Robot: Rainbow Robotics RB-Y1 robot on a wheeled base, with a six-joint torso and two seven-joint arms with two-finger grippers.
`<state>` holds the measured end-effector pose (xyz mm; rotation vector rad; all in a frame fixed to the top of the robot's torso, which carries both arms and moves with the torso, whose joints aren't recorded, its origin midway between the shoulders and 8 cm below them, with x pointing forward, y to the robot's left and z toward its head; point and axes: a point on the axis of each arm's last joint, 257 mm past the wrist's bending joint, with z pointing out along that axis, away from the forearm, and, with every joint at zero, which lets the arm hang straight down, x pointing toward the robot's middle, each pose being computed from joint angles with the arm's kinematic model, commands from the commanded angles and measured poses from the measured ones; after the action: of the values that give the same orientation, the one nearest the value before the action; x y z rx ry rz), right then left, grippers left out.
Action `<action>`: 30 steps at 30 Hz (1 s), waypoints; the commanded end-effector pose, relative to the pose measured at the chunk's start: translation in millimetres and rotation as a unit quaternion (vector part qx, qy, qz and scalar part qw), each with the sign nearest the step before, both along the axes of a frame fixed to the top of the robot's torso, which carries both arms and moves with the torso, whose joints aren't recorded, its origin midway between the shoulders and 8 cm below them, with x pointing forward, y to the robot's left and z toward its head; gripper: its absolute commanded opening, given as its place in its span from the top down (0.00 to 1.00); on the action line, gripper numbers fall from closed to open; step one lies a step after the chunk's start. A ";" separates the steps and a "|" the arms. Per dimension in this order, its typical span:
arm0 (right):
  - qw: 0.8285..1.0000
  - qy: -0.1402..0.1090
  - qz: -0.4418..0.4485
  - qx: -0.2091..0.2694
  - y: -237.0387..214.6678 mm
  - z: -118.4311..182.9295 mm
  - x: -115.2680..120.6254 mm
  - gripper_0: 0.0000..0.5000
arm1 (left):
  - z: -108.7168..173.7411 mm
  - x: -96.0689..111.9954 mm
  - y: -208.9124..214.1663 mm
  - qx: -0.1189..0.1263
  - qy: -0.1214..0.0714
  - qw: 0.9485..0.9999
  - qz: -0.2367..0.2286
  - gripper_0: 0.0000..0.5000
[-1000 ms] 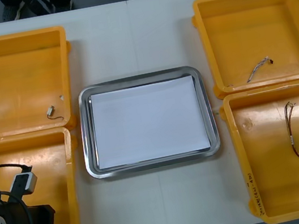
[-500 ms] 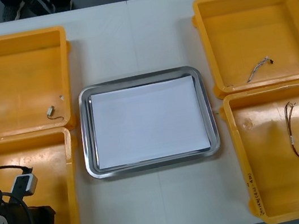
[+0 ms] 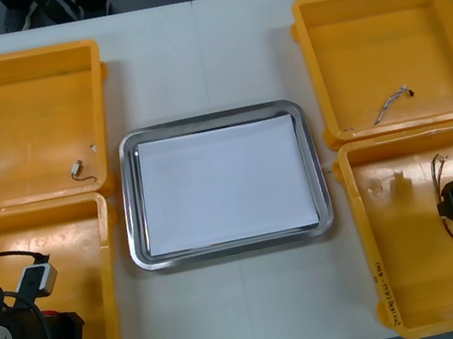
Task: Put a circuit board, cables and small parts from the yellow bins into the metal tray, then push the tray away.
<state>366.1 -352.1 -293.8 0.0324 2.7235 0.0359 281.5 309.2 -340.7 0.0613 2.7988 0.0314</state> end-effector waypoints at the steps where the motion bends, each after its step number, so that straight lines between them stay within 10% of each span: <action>1: 0.999 -0.003 0.025 -0.027 -5.4 1.1 9.2 0.00 | 8.3 9.6 -6.2 0.010 -0.015 0.999 -0.043 1.00; 8: 0.999 -0.010 0.033 -0.035 -4.4 -11.2 14.5 0.00 | 39.8 26.4 1.6 0.019 -0.049 0.998 -0.038 1.00; 30: 0.999 -0.008 0.023 -0.025 -4.0 -41.5 22.4 0.00 | 54.9 73.5 23.1 0.033 -0.035 0.999 -0.019 1.00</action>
<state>381.8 -354.3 -331.0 0.0169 2.7127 0.0047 341.0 324.4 -300.9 0.0310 2.7592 0.0785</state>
